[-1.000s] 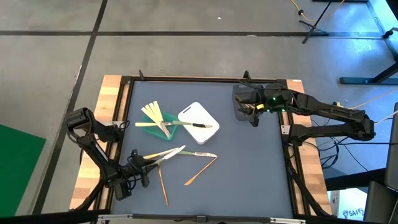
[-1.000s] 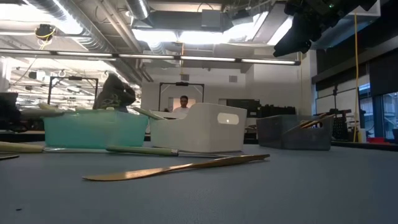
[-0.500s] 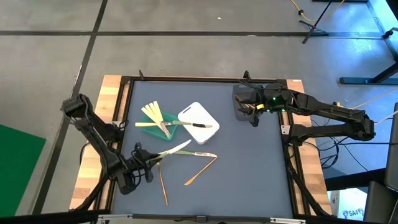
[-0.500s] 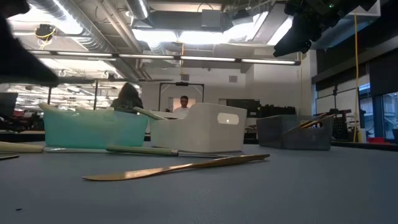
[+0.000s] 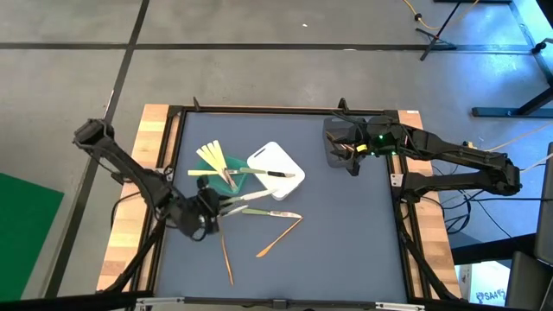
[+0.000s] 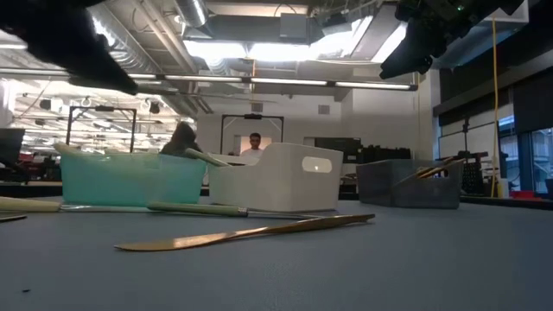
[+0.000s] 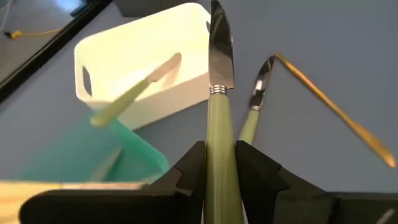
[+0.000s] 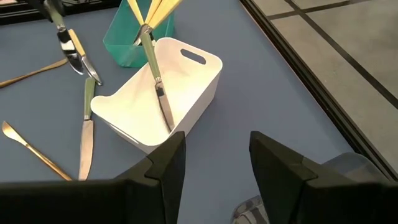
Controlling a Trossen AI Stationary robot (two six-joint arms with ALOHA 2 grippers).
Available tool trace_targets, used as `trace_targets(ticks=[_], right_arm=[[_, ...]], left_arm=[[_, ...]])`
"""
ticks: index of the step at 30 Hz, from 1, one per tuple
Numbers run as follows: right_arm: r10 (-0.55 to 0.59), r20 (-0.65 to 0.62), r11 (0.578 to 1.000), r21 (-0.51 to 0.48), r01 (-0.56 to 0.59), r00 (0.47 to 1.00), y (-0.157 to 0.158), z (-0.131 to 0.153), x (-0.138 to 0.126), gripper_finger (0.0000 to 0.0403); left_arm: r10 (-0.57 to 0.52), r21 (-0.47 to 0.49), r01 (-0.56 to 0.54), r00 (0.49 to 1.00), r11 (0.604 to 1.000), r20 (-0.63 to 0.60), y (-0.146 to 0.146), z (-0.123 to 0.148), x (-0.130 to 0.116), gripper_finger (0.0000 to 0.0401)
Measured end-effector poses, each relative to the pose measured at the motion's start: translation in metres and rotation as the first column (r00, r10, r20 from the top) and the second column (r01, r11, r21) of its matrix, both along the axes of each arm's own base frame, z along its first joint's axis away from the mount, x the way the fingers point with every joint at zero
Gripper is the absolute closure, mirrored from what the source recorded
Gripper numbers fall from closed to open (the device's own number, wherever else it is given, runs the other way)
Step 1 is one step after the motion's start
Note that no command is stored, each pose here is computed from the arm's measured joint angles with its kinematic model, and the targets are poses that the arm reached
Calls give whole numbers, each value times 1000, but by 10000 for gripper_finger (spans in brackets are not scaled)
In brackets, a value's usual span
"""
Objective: Sort silverware by color (type)
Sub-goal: Put the left green table knife into the white bin
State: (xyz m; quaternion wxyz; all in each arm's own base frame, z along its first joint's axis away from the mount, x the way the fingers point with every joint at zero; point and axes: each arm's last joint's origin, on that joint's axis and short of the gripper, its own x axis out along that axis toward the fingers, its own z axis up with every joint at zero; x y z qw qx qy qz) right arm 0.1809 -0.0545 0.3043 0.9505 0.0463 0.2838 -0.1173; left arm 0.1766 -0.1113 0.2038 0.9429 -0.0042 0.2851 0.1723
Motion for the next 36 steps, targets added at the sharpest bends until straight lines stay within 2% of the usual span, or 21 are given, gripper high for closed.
trace_targets(ticks=[13, 26, 36], right_arm=[[0, 0, 1000, 0, 0, 1000, 0, 0, 0, 236], [-1, 0, 1000, 0, 1, 1000, 0, 0, 0, 236], [-1, 1, 1000, -1, 1, 1000, 0, 0, 0, 236]], left_arm=[[-225, 72, 232, 969, 970, -98, 68, 17, 36, 331], [-228, 95, 246, 959, 965, -169, 134, 16, 41, 331], [-269, 58, 285, 944, 957, -191, 158, 4, 48, 331]])
